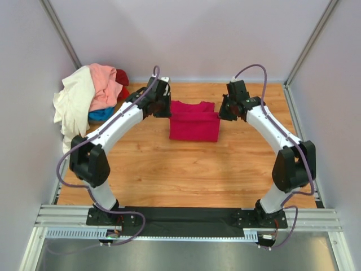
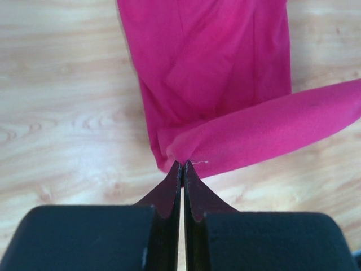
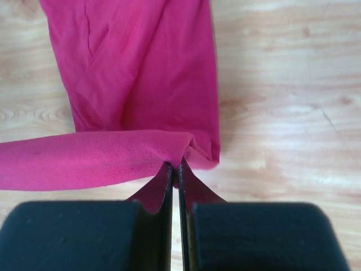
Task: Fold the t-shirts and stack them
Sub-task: Fold the tshirt
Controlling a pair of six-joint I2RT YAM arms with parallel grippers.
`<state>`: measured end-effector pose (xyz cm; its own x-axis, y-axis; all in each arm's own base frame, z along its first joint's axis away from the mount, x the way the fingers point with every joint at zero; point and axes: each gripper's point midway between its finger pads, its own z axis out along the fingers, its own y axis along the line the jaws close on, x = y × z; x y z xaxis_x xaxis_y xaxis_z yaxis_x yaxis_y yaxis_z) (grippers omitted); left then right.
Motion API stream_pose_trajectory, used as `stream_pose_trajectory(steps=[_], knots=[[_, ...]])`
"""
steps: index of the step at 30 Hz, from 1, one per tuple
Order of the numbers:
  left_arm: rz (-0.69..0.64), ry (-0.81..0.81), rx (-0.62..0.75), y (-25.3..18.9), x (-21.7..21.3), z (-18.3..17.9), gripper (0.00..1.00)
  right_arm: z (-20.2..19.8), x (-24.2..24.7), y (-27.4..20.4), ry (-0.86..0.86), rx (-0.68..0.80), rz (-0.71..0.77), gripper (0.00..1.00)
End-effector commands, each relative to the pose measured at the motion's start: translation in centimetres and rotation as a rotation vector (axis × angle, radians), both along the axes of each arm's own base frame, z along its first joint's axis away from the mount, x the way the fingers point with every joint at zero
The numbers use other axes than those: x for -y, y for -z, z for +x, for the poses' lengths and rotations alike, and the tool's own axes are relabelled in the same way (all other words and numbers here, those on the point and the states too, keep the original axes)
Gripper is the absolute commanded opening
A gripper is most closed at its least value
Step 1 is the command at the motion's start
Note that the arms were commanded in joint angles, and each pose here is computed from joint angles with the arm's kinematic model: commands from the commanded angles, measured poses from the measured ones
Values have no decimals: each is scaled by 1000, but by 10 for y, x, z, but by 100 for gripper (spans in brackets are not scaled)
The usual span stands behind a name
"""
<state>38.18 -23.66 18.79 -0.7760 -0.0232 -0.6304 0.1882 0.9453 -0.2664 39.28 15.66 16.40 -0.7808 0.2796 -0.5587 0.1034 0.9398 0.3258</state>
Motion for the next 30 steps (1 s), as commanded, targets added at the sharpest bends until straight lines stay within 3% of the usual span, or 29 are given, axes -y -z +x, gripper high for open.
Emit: stream_pose_trajectory(steps=[1,2,3,5,6,7,8,9,10,11,13,14,15,17,20,24,29,30], knots=[[35,-19,-7,-2,-11,34,0,41,10,-5,24,32,-10,0],[39,-28,-17,2,-12,42,0,58,9,-19,39,65,5,0],[57,-47,-58,23,-18,57,0,71,0,0,19,19,29,0],[35,-64,-13,17,-17,90,0,110,-5,-19,24,87,65,0],[34,-77,-55,47,-23,110,2,129,-6,6,28,54,58,1],[-39,-44,-14,30,-11,132,26,138,4,19,72,2,52,2],[-58,-43,-29,37,-11,145,40,151,-2,14,53,4,95,32],[-32,-76,-126,84,-15,155,48,170,-10,-9,16,69,138,50],[-54,-113,-130,63,-26,166,59,181,-11,12,4,51,135,70],[-88,-129,-161,69,-26,169,65,186,-10,11,3,59,121,96],[-124,-103,-166,75,-23,169,74,185,0,10,18,54,95,98],[-137,-91,-96,45,-24,166,77,182,1,7,22,60,101,98],[-131,-98,-94,64,-26,162,83,175,2,31,19,39,109,98],[-138,-102,-54,52,-30,154,85,165,1,14,5,92,130,98],[-138,-96,-35,32,-36,138,84,151,1,27,-9,83,165,98],[-113,-83,-75,45,-41,115,79,144,4,50,-22,46,198,94],[-174,-83,-135,61,-42,69,73,145,5,85,-29,-16,228,78],[-190,-94,-185,83,-42,49,73,148,7,90,-26,-22,229,75]])
